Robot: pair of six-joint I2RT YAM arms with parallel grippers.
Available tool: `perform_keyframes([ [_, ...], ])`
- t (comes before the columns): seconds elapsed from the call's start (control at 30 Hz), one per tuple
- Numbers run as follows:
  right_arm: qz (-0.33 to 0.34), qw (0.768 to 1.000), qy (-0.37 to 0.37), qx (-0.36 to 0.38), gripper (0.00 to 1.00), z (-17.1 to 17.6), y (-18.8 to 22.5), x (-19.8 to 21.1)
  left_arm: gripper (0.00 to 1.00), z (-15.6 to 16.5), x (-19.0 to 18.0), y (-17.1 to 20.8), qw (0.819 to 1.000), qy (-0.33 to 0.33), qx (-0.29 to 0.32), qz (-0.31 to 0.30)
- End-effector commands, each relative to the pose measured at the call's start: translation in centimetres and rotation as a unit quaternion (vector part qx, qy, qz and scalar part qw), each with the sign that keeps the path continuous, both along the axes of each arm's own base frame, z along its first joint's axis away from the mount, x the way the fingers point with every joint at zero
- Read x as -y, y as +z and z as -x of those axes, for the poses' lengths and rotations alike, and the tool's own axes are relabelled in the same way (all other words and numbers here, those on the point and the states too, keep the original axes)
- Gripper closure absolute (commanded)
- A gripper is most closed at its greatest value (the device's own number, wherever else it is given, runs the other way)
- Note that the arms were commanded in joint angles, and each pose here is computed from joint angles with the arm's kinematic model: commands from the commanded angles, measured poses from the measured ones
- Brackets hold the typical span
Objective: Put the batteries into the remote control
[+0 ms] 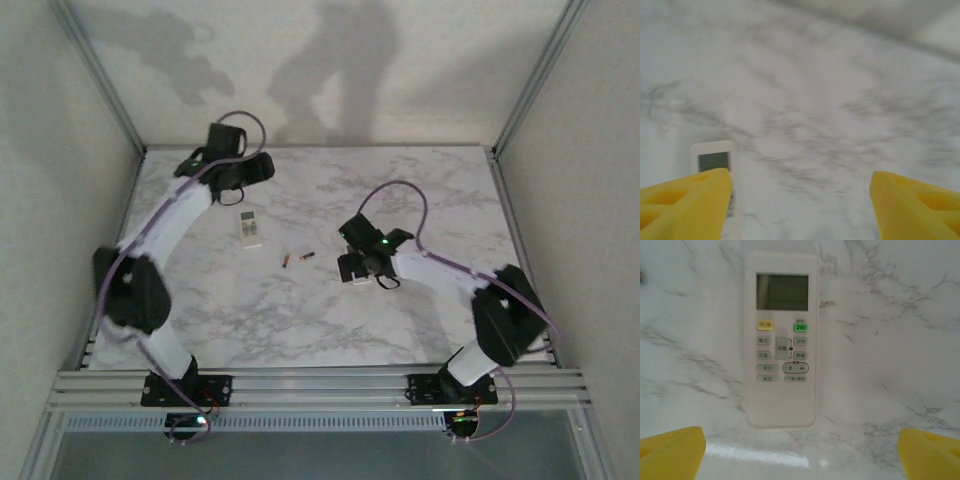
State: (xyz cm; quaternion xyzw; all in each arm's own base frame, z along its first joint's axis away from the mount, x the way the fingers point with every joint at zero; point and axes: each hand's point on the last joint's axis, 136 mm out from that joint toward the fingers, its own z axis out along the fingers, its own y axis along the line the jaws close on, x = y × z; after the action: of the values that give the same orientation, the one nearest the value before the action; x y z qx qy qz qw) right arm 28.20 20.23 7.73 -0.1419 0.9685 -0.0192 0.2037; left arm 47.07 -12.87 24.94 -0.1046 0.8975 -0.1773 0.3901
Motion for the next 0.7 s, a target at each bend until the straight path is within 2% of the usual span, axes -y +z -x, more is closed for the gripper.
perform_keyframes([
  [0.0,0.051,0.998,0.031,-0.027,0.01,-0.8,-1.2,0.7,0.26,2.8,1.6,5.3,0.994,-0.034,0.077,0.075],
  [0.1,0.046,0.997,0.036,-0.041,0.02,-1.9,-2.6,-0.3,0.23,5.7,1.1,5.3,0.991,-0.036,0.087,0.090],
  [0.2,0.048,0.997,0.032,-0.060,0.08,-2.4,-4.0,-0.5,0.20,8.2,1.3,4.9,0.988,-0.053,0.095,0.114],
  [0.27,0.031,0.996,0.041,-0.077,0.15,-2.1,-5.0,-1.1,0.19,9.8,1.8,4.7,0.983,-0.070,0.098,0.138],
  [0.43,-0.007,0.993,0.047,-0.110,0.41,-1.2,-6.7,-2.4,0.15,11.9,3.0,4.7,0.970,-0.103,0.103,0.197],
  [0.57,-0.028,0.992,0.050,-0.110,0.49,-0.8,-6.6,-2.8,0.12,12.9,4.5,4.7,0.955,-0.137,0.096,0.247],
  [0.67,-0.043,0.994,0.051,-0.090,0.55,-0.9,-5.2,-2.8,0.12,13.0,4.9,3.9,0.952,-0.137,0.077,0.264],
])
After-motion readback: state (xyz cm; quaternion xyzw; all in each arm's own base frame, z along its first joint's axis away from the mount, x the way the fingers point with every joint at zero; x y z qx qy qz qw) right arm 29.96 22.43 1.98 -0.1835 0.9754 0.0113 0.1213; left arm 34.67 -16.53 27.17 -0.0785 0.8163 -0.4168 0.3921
